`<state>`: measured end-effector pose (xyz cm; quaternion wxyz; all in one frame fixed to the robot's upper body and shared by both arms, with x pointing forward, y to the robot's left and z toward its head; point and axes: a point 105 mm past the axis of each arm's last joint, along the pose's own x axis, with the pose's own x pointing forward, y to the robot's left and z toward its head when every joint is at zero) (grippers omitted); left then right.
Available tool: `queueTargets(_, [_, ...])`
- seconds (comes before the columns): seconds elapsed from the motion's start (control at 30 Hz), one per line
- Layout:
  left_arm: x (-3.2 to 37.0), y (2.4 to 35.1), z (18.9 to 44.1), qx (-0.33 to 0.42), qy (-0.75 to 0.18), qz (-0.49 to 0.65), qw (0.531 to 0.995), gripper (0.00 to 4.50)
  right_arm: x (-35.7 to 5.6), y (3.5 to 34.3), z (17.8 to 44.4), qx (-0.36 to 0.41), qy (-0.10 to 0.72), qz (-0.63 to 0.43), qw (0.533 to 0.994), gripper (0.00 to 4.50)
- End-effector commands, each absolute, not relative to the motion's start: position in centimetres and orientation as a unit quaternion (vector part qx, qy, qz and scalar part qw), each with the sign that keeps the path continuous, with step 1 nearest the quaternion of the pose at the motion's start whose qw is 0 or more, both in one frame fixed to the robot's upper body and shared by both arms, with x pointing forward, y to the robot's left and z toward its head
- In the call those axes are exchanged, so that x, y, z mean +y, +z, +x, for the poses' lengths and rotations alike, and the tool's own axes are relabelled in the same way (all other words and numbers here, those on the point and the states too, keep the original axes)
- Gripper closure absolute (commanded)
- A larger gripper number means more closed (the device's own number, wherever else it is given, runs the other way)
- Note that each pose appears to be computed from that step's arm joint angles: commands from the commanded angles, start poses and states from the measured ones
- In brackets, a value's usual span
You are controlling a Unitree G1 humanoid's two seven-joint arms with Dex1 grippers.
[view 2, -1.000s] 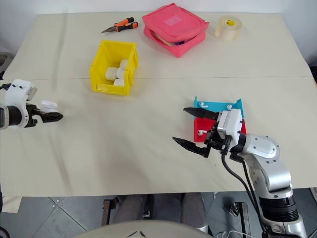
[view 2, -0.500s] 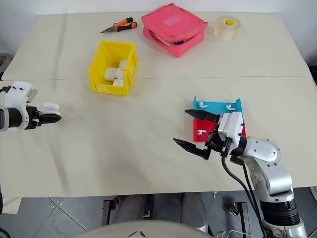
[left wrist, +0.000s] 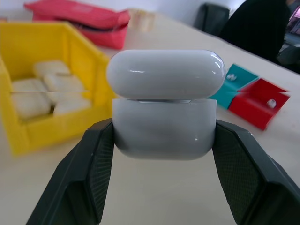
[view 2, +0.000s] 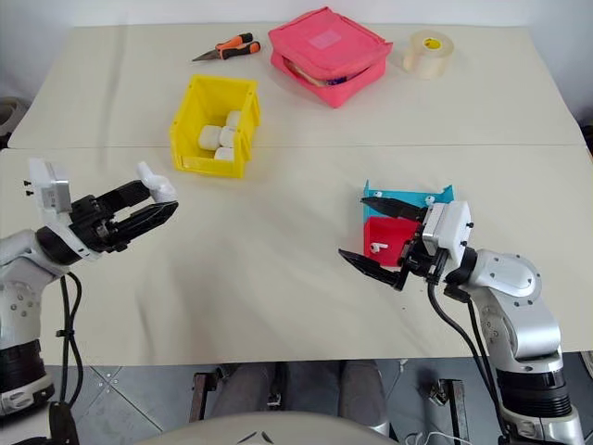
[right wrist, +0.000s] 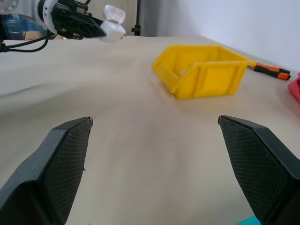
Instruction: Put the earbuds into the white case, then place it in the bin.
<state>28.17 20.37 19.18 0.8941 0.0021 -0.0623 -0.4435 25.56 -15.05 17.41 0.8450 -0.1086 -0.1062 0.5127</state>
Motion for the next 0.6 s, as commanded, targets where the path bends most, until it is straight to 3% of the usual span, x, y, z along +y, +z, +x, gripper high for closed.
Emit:
queueTargets(0.03, [17.1,19.9,27.2,-0.123,-0.496,0.038,0.859,1.73,-16.2,18.7,25.4,-0.125,0.49,-0.132,0.853,0.0])
queueTargets(0.2, [8.4,18.6,27.1,-0.196,-0.598,-0.012,0.777,1.73,-20.3,19.3,23.4,-0.098,0.419,-0.18,0.884,0.0])
queueTargets(0.37, [5.1,18.9,26.9,-0.271,-0.626,0.009,0.731,1.73,-22.4,19.2,20.6,-0.062,0.377,-0.197,0.903,0.0])
queueTargets(0.6, [3.2,19.2,26.3,-0.29,-0.69,-0.006,0.663,1.73,-24.1,17.8,17.9,-0.003,0.331,-0.192,0.924,0.0])
